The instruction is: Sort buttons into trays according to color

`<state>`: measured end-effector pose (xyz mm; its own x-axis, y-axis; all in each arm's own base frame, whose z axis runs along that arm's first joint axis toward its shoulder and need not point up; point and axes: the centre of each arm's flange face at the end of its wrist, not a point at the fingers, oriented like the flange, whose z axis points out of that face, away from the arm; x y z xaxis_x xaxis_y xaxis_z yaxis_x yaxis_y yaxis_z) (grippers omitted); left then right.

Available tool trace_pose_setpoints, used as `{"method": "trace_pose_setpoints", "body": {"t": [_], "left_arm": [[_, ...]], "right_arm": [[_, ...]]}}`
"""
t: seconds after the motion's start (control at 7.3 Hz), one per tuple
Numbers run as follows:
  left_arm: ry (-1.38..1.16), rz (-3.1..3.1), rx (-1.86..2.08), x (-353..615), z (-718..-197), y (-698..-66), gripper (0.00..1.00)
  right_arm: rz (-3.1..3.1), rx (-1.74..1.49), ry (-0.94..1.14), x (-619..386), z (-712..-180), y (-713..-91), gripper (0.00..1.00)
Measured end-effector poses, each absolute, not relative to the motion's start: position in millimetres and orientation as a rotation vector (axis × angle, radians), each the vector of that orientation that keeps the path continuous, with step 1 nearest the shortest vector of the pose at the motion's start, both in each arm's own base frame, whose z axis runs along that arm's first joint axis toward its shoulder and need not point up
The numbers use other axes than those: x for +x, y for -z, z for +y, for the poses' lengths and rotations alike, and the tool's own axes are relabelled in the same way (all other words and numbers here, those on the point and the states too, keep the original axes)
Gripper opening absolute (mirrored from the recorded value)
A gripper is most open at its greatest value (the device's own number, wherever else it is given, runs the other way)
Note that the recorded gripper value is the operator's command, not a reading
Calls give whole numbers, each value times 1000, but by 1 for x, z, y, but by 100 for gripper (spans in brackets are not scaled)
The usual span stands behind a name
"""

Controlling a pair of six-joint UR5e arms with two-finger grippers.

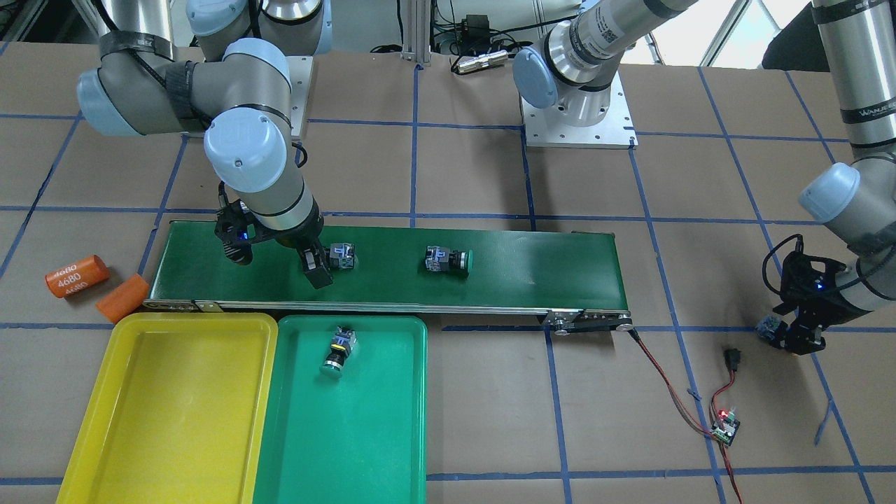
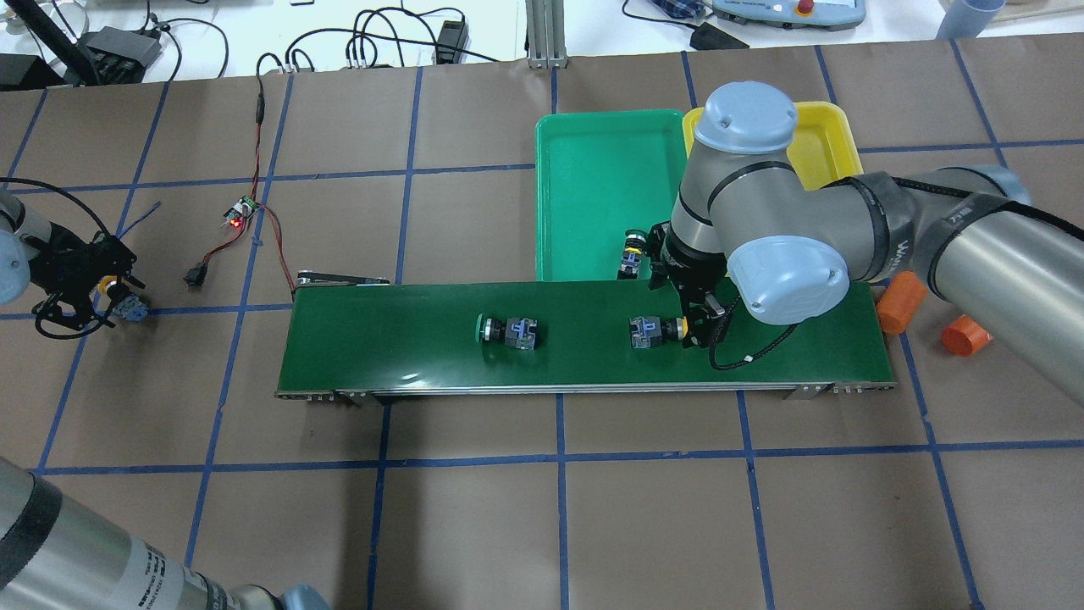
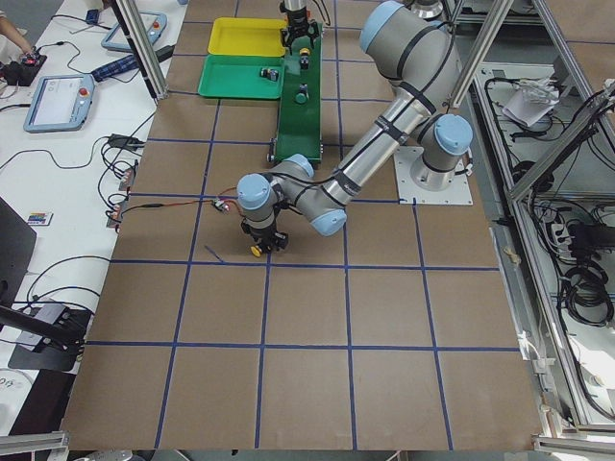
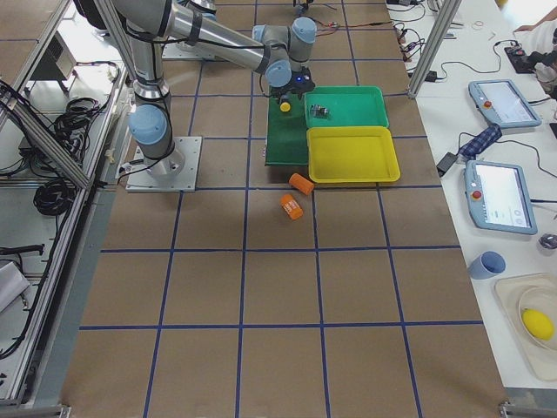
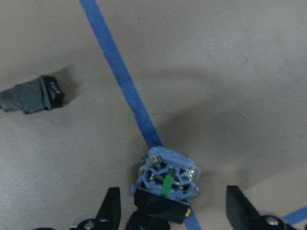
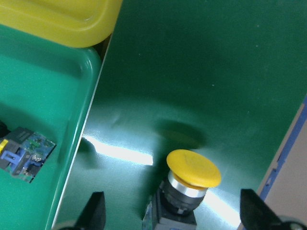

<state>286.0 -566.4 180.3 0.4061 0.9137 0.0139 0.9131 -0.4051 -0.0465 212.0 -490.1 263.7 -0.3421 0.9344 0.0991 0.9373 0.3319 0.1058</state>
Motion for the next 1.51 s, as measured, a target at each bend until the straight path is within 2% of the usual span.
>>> {"method": "trace_pose_setpoints", "body": {"t": [0.27, 0.55, 0.82, 1.1, 1.51], "left_arm": [[-33, -1685, -2597, 282, -566, -184, 12], [-32, -1739, -2547, 279, -566, -207, 11], [-17, -1896, -2361, 238, -567, -251, 12], [13, -1961, -2272, 158, -561, -281, 13], [37, -1973, -2211, -5, -524, -291, 14]], "right_arm": [[-2533, -1784, 246, 211, -485, -257, 100], [-2517, -1776, 268, 210, -479, -248, 100], [-2508, -1764, 278, 209, -473, -241, 0], [-2527, -1730, 274, 206, -472, -241, 0], [-2607, -1605, 181, 198, -485, -262, 0]]}}
